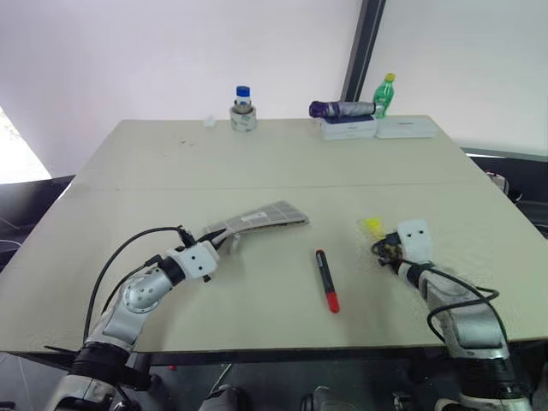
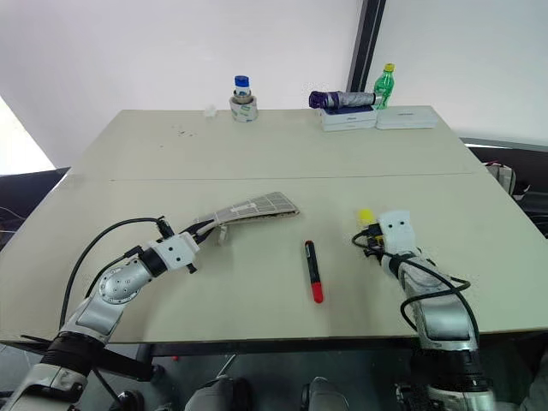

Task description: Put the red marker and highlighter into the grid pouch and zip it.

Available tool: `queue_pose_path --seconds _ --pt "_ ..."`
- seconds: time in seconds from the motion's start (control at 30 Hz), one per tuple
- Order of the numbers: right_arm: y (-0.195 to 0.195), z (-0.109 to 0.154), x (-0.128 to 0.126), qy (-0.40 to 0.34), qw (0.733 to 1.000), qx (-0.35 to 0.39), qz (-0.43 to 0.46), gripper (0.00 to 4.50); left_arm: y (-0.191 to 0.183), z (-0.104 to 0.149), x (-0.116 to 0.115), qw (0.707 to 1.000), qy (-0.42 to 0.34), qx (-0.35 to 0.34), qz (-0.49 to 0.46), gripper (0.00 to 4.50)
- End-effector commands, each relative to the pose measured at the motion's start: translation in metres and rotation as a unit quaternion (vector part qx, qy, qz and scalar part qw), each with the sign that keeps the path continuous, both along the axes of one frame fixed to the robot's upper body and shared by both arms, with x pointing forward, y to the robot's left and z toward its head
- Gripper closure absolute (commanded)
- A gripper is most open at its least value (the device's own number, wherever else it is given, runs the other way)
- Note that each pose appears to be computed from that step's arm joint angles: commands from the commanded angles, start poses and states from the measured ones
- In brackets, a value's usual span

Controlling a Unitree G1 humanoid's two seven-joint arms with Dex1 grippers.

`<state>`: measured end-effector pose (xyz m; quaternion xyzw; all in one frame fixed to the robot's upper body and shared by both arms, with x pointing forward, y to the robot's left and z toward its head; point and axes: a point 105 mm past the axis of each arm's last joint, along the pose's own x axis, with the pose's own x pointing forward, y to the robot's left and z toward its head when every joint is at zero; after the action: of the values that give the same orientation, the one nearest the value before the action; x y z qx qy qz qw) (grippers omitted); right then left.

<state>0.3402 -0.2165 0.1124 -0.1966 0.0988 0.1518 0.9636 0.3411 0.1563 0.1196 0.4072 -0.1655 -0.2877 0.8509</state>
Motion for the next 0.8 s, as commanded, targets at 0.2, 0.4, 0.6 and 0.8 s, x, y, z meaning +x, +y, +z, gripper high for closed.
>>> queue_pose_path --seconds 0.2,0.4,0.6,0.8 --pt "0.076 0.051 -0.029 -0.057 0.957 0.008 0.285 3.58 -0.001 0.020 0.008 1.000 -0.024 -0.006 -0.013 4.50" --pt "0.093 0.044 -0.018 -0.052 0.955 -0.003 0.293 3.58 -0.004 0.025 0.010 0.999 -0.028 -0.005 -0.021 4.50" --pt "0.091 0.038 -0.008 -0.046 0.956 -0.022 0.289 3.58 -0.006 0.028 0.009 0.999 -0.030 -0.007 -0.026 4.50" --pt "0.087 0.030 -0.001 -0.042 0.961 -0.027 0.273 3.58 -0.009 0.029 0.007 0.999 -0.032 -0.010 -0.030 4.50"
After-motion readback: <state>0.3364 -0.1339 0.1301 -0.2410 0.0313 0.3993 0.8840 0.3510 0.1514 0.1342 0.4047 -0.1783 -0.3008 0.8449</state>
